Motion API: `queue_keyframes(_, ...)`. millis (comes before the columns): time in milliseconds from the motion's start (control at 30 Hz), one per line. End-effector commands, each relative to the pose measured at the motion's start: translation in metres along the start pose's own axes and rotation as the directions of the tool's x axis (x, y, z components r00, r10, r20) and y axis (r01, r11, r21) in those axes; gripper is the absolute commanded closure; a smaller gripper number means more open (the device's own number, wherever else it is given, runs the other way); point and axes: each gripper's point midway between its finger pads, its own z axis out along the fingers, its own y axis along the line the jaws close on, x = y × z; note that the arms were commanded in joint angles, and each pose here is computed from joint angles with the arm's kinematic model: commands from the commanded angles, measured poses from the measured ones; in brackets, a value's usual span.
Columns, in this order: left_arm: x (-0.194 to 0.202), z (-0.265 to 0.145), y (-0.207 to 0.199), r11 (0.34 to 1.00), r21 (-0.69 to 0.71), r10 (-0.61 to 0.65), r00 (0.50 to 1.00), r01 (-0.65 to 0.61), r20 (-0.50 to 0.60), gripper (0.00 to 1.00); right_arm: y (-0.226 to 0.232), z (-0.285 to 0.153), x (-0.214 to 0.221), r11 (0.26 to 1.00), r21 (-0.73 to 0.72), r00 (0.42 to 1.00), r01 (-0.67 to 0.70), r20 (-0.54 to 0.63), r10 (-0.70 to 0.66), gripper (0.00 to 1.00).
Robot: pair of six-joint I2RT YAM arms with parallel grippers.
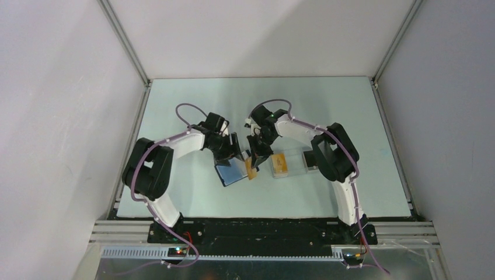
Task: Put the credit cards into the card holder
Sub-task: Insert the credit card into the card holder.
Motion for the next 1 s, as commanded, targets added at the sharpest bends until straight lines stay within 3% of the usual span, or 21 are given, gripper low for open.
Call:
queue_keyframes(0,-0.010,-0.017,0.012,0.995,-0.097,0.031,0.998,-0.025,0.061,0.27,0.012,-0.006,-0.021,0.998,-0.024,0.997,0.057,0.048,-0.056,1.00)
queue_keyframes(233,-0.005,-0.046,0.012,0.991,-0.114,0.076,0.993,-0.065,0.095,0.29,0.024,-0.010,-0.032,0.993,-0.099,0.997,0.063,0.049,-0.058,1.00)
queue_keyframes(567,0.000,-0.065,0.042,0.955,-0.290,0.095,0.991,-0.064,0.095,0.31,0.038,-0.017,-0.048,0.986,-0.155,0.997,0.062,0.059,-0.054,1.00)
queue_keyframes(700,0.010,-0.074,0.059,0.930,-0.365,0.065,0.994,-0.028,0.090,0.31,0.037,-0.011,-0.054,0.986,-0.152,0.997,0.067,0.054,-0.059,1.00)
queue_keyframes(967,0.030,-0.058,0.067,0.934,-0.358,-0.016,1.000,0.021,0.019,0.34,0.023,0.001,-0.058,0.988,-0.101,0.993,0.118,0.044,-0.114,1.00)
